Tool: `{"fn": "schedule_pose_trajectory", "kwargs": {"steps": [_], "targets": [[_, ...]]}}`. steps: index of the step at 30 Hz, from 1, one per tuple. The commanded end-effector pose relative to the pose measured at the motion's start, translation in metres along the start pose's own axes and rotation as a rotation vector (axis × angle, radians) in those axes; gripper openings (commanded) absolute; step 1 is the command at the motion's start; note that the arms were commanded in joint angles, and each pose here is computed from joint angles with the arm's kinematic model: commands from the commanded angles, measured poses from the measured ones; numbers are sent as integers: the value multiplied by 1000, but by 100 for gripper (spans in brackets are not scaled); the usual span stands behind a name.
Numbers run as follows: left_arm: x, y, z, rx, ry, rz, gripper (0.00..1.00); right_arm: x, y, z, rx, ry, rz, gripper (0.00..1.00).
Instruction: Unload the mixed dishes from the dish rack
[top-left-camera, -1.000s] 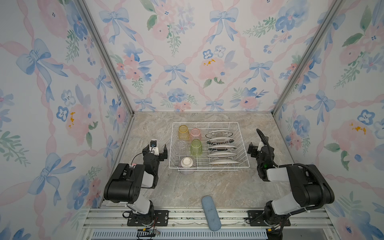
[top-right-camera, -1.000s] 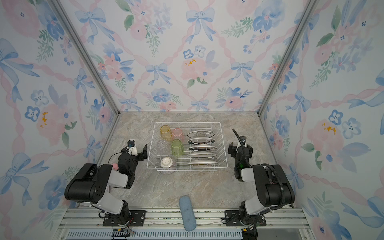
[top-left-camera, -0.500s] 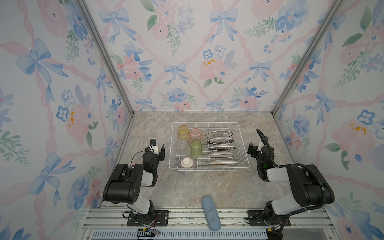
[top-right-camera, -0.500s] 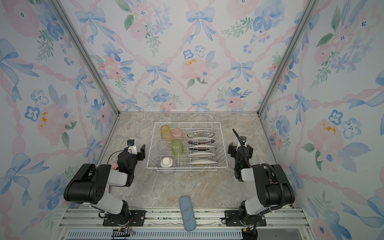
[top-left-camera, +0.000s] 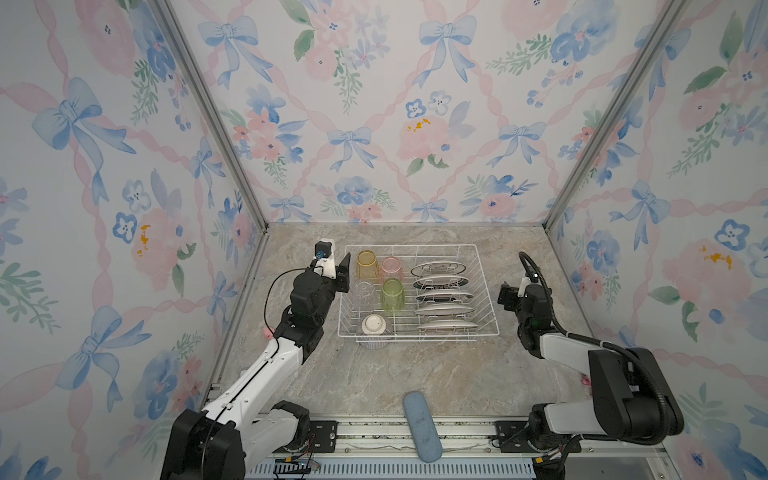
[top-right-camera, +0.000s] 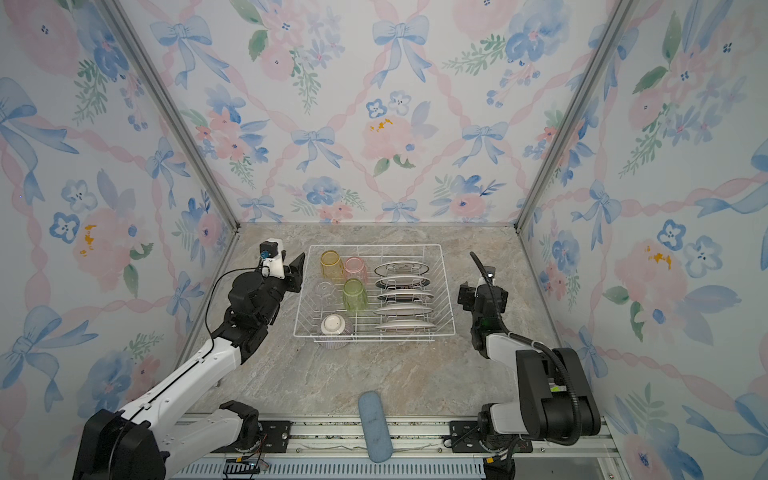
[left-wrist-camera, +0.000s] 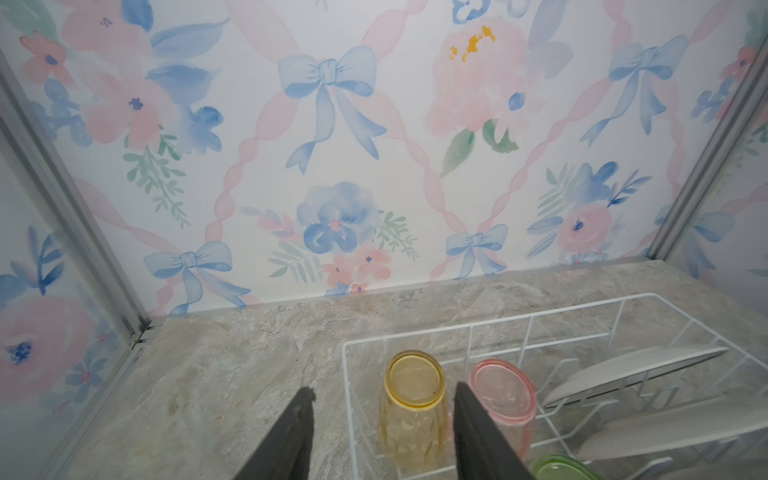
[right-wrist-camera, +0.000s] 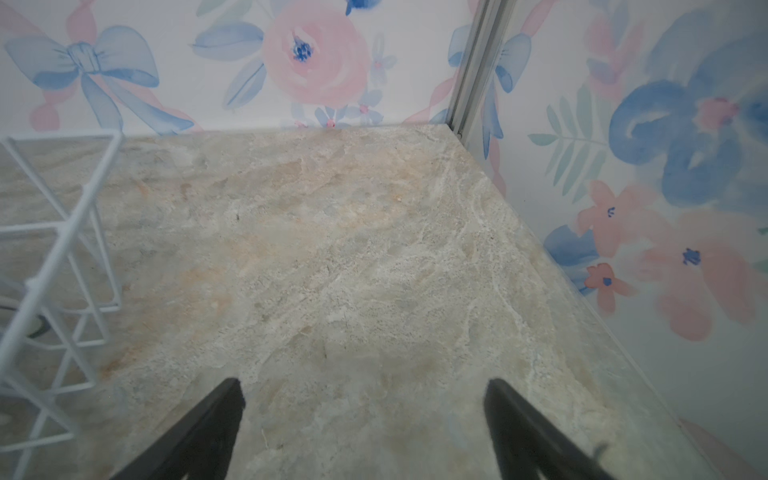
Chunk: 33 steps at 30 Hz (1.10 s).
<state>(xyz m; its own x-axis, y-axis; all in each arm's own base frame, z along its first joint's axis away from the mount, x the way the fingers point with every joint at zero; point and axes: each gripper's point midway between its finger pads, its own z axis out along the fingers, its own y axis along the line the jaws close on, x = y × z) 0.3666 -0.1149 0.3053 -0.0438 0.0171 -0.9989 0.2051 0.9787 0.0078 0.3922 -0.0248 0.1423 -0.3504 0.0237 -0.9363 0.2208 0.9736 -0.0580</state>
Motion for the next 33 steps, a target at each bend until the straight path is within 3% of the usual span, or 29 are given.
{"fn": "schedule_pose_trajectory", "kwargs": {"steps": [1, 7, 14, 18, 23, 33], "targets": [[-21, -24, 0, 50, 104, 44, 50, -43, -1, -28, -36, 85, 48, 92], [-43, -113, 26, 279, 208, 211, 45, -75, 36, -91, -300, 182, 165, 92], [-14, -184, 44, 533, 270, 409, 42, -72, 64, -128, -481, 334, 156, 93], [-1, -199, 61, 581, 302, 442, 37, -73, 80, -135, -550, 345, 133, 94], [17, -218, 89, 620, 352, 498, 19, -76, 92, -132, -602, 336, 136, 94], [53, -236, 115, 698, 426, 626, 20, -89, 104, -128, -654, 303, 170, 94]]}}
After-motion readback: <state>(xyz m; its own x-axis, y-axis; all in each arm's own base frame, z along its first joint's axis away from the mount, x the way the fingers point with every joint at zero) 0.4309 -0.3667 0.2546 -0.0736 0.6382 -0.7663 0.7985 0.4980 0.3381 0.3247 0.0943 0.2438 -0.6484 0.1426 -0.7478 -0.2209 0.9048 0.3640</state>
